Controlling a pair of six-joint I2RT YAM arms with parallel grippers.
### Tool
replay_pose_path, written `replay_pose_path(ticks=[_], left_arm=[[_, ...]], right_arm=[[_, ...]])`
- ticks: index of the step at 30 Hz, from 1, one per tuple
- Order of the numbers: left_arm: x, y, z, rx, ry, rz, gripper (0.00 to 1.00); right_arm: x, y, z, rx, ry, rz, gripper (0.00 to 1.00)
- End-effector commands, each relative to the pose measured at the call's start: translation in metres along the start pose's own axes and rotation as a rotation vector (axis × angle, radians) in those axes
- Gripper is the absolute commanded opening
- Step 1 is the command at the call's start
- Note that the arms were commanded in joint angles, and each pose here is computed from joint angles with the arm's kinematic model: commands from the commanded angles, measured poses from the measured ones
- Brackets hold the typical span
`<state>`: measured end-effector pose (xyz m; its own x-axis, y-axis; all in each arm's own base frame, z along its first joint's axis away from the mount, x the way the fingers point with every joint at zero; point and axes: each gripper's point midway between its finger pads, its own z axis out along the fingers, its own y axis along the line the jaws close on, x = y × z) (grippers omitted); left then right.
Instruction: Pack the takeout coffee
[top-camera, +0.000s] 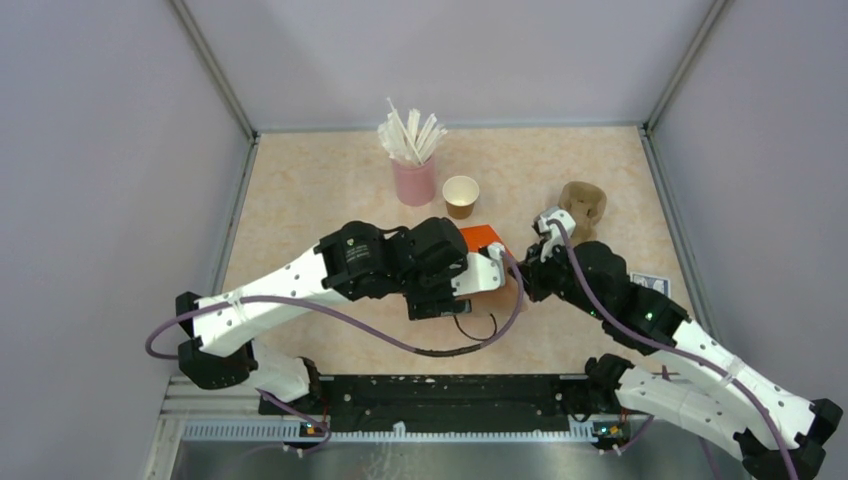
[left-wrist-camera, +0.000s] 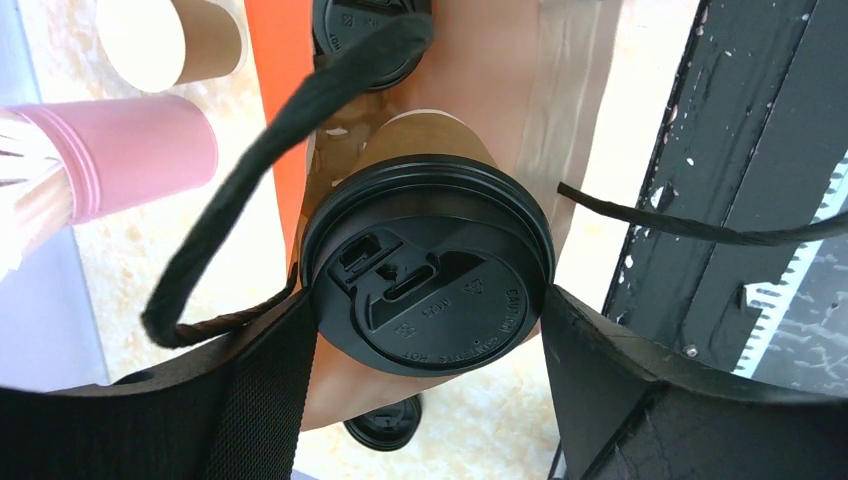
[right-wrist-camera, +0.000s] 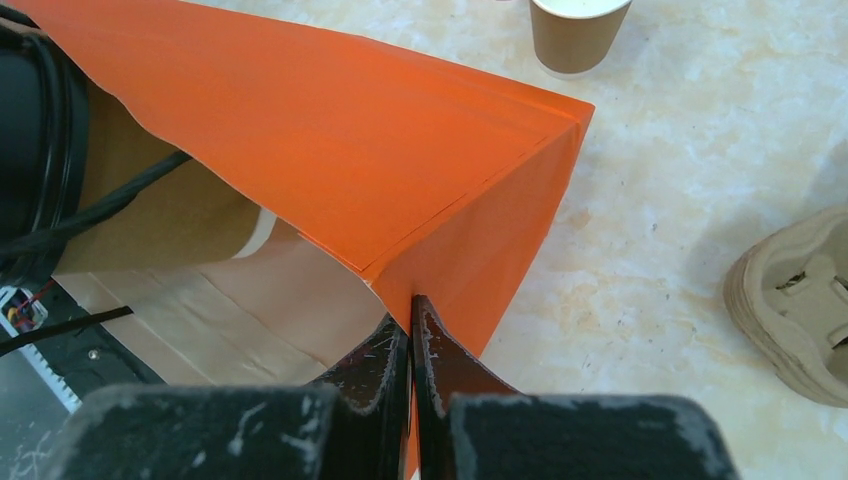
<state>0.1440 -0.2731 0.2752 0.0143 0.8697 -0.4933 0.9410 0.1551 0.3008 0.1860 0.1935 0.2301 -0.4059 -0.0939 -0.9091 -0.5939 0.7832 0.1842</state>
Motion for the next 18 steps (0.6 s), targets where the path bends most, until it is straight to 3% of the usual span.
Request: replay_pose_path(ticks=[1, 8, 13, 18], left_arm=[[-0.015, -0.002, -0.006, -0.024, -0.024, 0.104, 0.38], [-0.014, -0.011, -0.007, 0.002, 0.021, 0.238, 0.38], [0.009, -0.018, 0.004, -0.003, 0.133, 0.235, 0.35], [0.007, -0.018, 0.008, -0.019, 0.127, 0.221, 0.35]], right_arm=[[-0.019, 0.007, -0.005, -0.017, -0.027, 0.038, 0.00], [-0.017, 0.012, -0.008, -0.057, 0.004, 0.012, 0.00], [-0.019, 0.012, -0.010, -0.069, 0.002, 0.006, 0.00], [-0.019, 0.014, -0.008, -0.075, -0.006, 0.017, 0.00]])
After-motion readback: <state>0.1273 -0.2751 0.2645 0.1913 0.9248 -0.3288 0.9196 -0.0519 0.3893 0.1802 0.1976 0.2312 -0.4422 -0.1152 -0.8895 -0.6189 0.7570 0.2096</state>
